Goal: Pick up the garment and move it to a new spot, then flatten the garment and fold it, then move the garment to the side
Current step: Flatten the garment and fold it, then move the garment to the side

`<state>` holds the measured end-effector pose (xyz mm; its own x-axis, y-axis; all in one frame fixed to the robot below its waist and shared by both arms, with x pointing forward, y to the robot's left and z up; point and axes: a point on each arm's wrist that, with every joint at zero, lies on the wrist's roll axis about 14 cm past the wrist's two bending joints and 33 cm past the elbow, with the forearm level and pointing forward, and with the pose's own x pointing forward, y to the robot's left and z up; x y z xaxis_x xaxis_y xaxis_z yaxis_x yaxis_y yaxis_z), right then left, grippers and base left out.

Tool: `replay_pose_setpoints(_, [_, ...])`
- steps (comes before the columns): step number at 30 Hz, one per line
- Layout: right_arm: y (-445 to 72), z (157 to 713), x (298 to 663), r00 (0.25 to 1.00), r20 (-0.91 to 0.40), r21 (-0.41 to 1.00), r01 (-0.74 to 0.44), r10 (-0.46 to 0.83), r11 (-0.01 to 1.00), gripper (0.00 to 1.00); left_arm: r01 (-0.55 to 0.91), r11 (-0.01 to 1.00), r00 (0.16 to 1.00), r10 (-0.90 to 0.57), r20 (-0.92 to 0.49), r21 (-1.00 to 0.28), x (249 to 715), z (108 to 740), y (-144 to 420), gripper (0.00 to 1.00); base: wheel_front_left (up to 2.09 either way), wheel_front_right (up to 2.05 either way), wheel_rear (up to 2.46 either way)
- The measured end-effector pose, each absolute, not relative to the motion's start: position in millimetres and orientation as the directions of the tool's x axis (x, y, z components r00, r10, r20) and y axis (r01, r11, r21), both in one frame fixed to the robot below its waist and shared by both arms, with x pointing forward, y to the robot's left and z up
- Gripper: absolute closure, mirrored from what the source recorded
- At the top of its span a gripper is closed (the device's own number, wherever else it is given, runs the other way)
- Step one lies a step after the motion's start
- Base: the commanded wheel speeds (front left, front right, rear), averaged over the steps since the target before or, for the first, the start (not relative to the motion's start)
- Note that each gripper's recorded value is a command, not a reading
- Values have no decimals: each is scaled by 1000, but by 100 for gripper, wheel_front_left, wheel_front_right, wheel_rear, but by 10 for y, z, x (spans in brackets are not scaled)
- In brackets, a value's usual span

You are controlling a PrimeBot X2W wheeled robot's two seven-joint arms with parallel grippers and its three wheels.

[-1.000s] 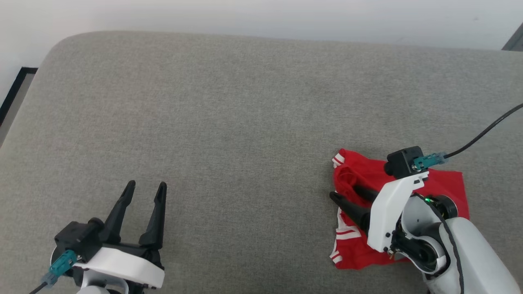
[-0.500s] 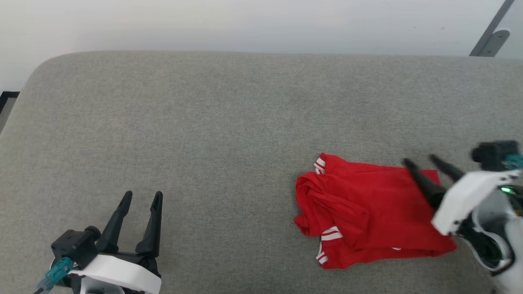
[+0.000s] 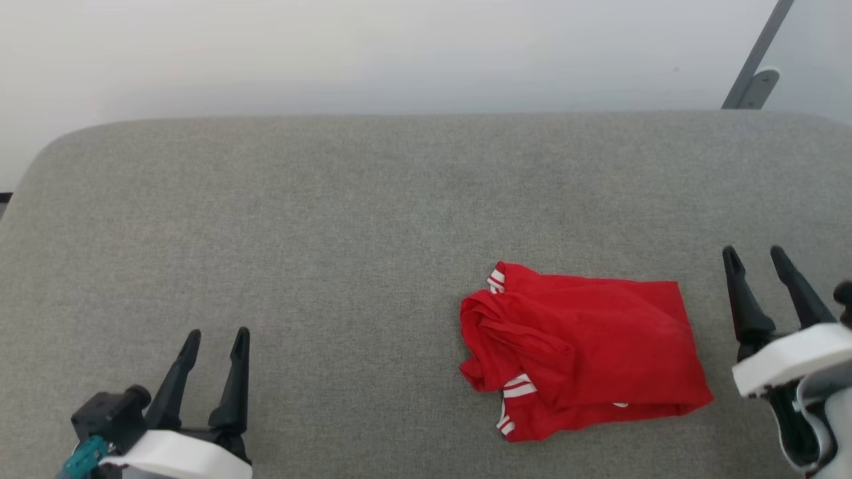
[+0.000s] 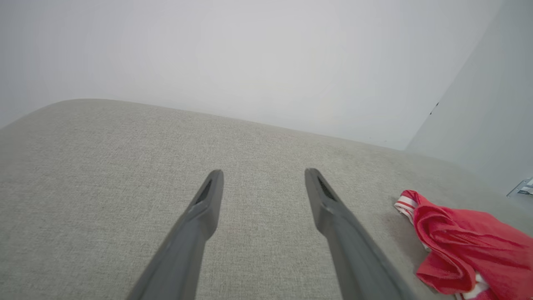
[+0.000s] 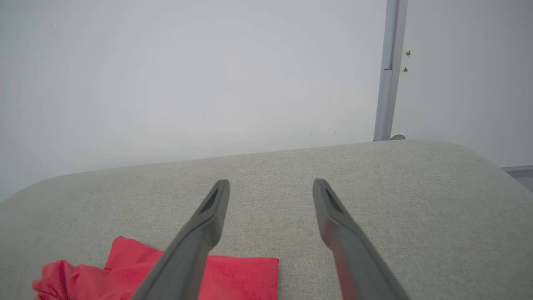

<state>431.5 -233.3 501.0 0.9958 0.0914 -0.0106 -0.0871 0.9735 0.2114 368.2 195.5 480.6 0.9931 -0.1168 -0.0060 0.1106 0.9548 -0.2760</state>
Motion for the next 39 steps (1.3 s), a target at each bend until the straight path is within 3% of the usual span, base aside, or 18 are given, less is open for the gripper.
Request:
replay_pose_setpoints(14, [-2139, 5148, 3774, 993, 101, 205, -75, 55, 976, 0, 76, 966, 997, -69, 39, -249, 3438, 4944, 2076, 0, 0, 0, 0])
replay_pose_setpoints(25, [-2168, 5030, 3341, 997, 71, 226, -21, 5, 974, 0, 27, 974, 999, -19, 41, -226, 3153, 4948, 2185, 0, 0, 0, 0])
replay_pose_setpoints(39, [-2165, 5052, 3318, 999, 48, 230, -14, 3, 973, 0, 21, 977, 999, -14, 35, -212, 3122, 4938, 2201, 0, 0, 0, 0])
